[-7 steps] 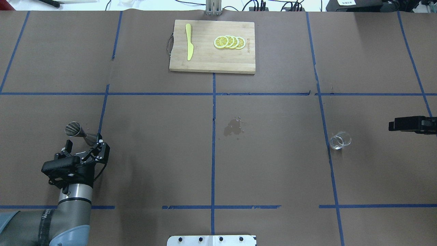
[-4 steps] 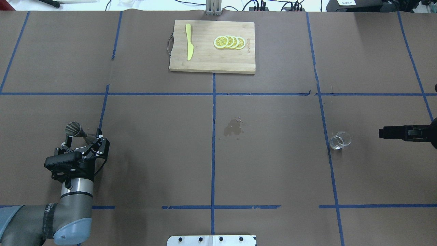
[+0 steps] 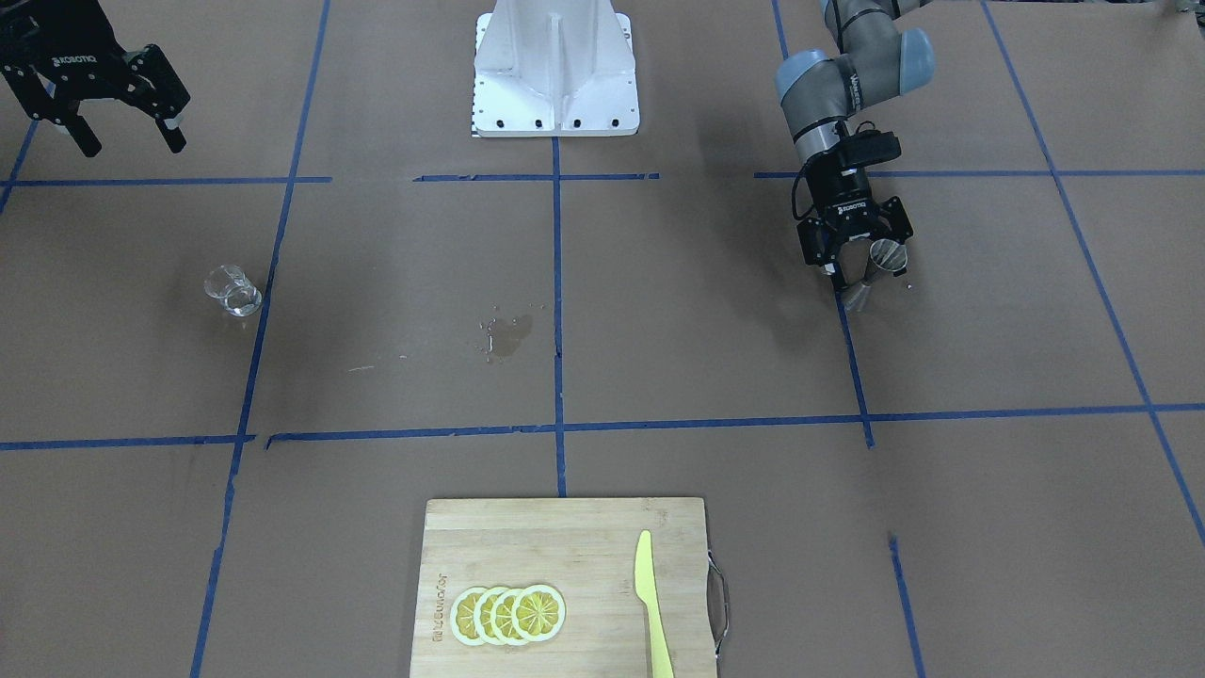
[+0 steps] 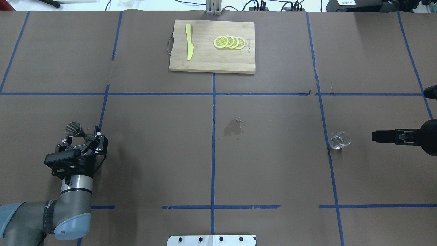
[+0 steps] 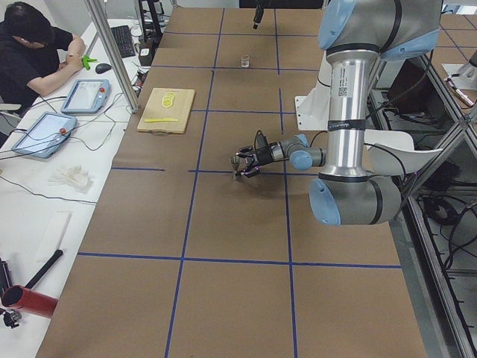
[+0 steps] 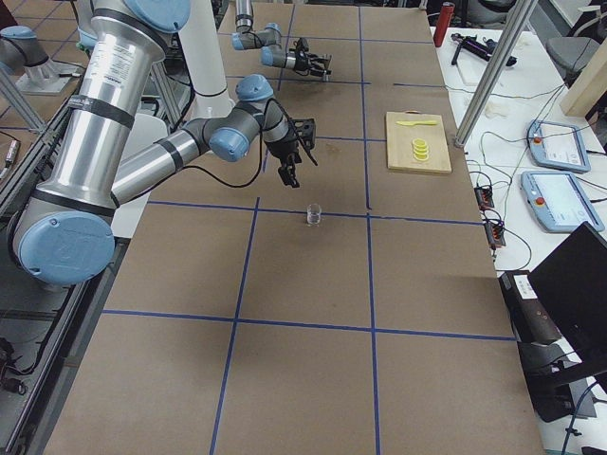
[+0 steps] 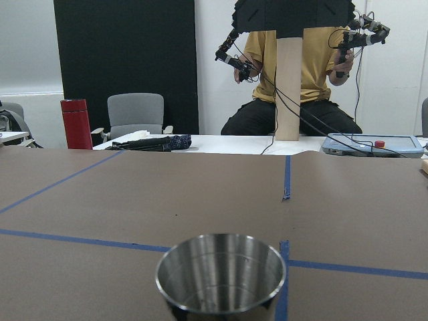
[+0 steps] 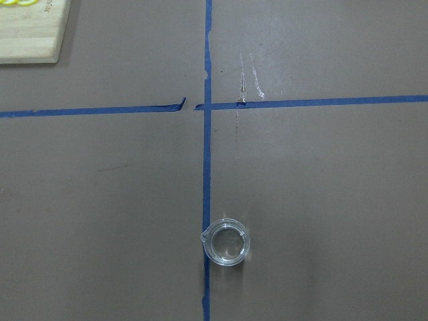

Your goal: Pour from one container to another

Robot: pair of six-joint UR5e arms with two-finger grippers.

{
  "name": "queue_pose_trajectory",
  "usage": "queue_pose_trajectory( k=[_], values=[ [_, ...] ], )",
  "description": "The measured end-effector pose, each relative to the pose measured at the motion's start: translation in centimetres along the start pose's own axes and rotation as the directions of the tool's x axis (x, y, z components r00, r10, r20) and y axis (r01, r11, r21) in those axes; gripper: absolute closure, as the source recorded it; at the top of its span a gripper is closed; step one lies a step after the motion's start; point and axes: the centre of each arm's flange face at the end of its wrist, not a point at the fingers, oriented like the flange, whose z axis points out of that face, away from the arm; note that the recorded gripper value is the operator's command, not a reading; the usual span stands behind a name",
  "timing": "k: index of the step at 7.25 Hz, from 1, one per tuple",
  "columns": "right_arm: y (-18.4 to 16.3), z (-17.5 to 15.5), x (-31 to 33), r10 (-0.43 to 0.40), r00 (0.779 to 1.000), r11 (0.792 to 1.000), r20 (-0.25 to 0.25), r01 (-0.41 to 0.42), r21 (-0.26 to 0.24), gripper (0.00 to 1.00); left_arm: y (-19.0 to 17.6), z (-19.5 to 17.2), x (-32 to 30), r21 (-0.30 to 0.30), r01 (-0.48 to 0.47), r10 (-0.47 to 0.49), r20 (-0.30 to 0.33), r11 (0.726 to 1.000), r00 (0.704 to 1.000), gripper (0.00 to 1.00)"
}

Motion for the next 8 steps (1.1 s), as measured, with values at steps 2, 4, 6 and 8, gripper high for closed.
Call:
queue_pose_trajectory(
  k=[2, 4, 6, 8],
  values=[
    [0.2, 0.2, -0.2, -0.006, 1.000, 1.000, 0.001, 0.006, -0.006, 0.00, 0.0, 0.5, 0.1, -0.001, -0.010, 0.010, -0.016, 1.000, 1.000, 1.00],
    [0.4, 0.4, -0.4, -0.012, 1.000, 1.000, 0.003, 0.012, -0.013, 0.00, 0.3, 0.9, 0.4, 0.002, -0.010, 0.010, -0.014, 1.000, 1.000, 1.00],
    [0.6, 0.6, -0.6, -0.017, 1.000, 1.000, 0.005, 0.017, -0.016, 0.00, -3.7, 0.3, 2.7, 0.003, 0.043, -0.043, -0.042, 0.999, 0.998, 1.00],
    [1.1, 1.6, -1.1, -0.043, 0.999, 0.999, -0.019, 0.043, 0.014, 0.00, -8.8, -1.5, 5.2, -0.005, 0.082, -0.082, -0.137, 0.997, 0.987, 1.00]
  ],
)
